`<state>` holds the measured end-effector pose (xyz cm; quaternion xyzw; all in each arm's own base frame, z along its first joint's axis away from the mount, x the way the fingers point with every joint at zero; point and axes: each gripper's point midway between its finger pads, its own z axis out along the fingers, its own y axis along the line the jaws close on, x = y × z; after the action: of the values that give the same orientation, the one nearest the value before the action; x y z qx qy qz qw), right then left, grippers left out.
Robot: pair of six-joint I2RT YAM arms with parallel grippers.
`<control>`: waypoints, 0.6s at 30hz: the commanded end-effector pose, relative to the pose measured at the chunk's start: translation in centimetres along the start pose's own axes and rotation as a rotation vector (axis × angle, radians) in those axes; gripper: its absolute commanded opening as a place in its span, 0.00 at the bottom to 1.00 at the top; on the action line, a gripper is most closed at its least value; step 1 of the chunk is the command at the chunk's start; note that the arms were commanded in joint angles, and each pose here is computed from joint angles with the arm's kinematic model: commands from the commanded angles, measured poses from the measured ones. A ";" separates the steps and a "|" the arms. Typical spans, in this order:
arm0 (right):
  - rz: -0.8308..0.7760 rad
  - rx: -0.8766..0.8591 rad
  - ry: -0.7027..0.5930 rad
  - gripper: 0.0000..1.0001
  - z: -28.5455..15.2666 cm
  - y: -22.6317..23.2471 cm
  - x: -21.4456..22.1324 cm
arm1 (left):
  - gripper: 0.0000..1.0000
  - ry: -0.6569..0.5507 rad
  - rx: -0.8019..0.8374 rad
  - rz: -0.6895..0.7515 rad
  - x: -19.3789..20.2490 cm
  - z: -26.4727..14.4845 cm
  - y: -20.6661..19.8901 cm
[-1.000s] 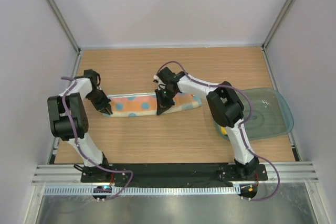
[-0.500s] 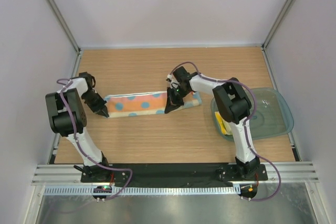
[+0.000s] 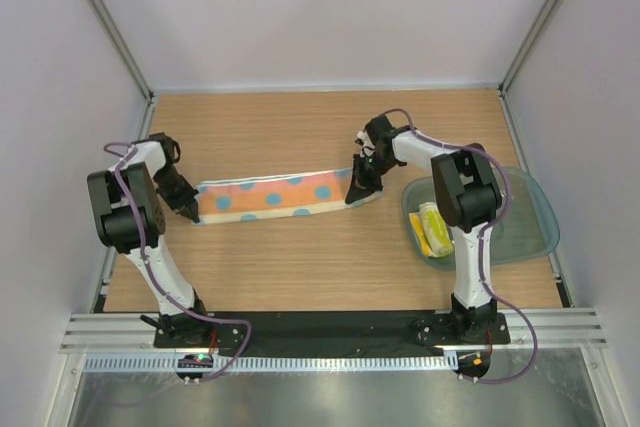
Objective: Roll the towels
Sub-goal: Fold the towel
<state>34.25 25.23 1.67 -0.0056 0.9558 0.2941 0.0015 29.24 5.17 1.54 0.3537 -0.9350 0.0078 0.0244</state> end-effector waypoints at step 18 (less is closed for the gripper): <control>0.021 0.570 -0.197 0.01 -10.7 -8.6 -2.3 | 0.02 -0.118 -0.055 -0.022 -2.9 -1.0 2.1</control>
<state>35.23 13.53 2.06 0.0337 0.9976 0.0412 0.0445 29.00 6.60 1.60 0.3637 -0.9312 -0.0115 0.0205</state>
